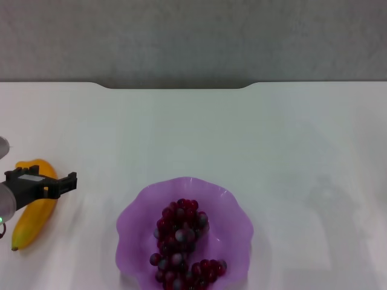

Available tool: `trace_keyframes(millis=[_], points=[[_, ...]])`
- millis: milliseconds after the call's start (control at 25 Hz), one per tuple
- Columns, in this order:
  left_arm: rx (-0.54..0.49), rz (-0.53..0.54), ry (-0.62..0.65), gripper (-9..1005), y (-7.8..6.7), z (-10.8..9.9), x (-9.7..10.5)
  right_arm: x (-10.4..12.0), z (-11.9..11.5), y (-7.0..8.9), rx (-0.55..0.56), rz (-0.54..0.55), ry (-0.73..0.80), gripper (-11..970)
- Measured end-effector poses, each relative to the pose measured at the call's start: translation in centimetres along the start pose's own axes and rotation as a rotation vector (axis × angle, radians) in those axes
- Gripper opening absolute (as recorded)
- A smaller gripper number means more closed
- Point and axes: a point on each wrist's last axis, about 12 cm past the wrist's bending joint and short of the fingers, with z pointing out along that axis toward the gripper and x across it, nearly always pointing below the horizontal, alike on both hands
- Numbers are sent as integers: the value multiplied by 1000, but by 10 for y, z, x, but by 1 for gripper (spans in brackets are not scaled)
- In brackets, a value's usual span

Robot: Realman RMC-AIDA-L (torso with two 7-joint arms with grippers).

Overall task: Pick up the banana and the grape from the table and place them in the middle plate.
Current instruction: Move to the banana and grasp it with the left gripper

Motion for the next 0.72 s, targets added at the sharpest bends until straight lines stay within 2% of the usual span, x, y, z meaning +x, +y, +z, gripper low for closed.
trace_keyframes(millis=[720], points=[[-56,-56,63,880,16,20,6,0,0,5,-36,6,-2,23]])
